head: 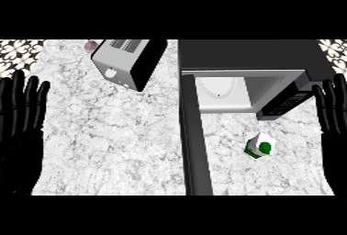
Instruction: Pick up the milk, place it into the microwave and close the microwave
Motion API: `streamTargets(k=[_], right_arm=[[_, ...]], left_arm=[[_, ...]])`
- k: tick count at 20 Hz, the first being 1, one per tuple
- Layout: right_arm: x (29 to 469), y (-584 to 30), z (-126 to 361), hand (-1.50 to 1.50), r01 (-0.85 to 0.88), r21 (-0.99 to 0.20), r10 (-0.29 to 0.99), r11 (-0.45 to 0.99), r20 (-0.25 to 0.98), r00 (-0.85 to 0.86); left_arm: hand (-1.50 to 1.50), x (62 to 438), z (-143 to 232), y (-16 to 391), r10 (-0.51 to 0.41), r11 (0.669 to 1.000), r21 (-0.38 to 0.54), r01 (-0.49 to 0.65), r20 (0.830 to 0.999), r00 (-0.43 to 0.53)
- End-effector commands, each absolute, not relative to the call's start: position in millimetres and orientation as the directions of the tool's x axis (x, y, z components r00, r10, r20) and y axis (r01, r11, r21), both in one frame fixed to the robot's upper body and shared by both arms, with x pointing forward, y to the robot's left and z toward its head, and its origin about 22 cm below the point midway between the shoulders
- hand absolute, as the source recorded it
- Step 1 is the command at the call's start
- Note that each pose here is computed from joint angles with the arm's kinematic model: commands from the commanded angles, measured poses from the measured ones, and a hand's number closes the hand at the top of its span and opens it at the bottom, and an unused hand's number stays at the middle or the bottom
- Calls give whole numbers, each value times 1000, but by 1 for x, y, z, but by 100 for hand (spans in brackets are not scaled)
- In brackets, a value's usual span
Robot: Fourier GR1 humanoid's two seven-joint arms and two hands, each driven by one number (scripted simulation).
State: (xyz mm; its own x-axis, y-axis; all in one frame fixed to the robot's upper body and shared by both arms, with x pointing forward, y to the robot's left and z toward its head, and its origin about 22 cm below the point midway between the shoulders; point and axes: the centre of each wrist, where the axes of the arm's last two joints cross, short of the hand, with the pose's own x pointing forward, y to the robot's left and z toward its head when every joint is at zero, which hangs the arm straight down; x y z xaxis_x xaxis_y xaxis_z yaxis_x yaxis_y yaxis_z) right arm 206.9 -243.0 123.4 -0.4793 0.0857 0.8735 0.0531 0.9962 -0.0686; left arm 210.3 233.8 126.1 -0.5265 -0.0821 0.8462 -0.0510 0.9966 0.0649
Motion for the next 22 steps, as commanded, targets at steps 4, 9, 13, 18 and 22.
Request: streamTargets(k=[4,9,13,18,22], right_arm=[[215,-204,122,-150,174,-83,165,981,830,-533],[188,-178,133,-150,156,-96,155,983,890,-430],[192,-158,118,-150,162,-113,173,980,887,-428],[166,-157,120,-150,229,-138,222,964,888,-402],[177,-165,128,-150,276,-159,252,948,904,-344]], left_arm=[[-150,205,126,226,-70,997,78,-4,866,-495],[-150,174,110,230,-17,997,-14,-76,921,-390],[-150,159,109,238,-8,999,-10,-46,927,-375],[-150,135,111,250,-19,999,3,-43,922,-386],[-150,130,114,272,-5,999,-13,-45,925,-380]])
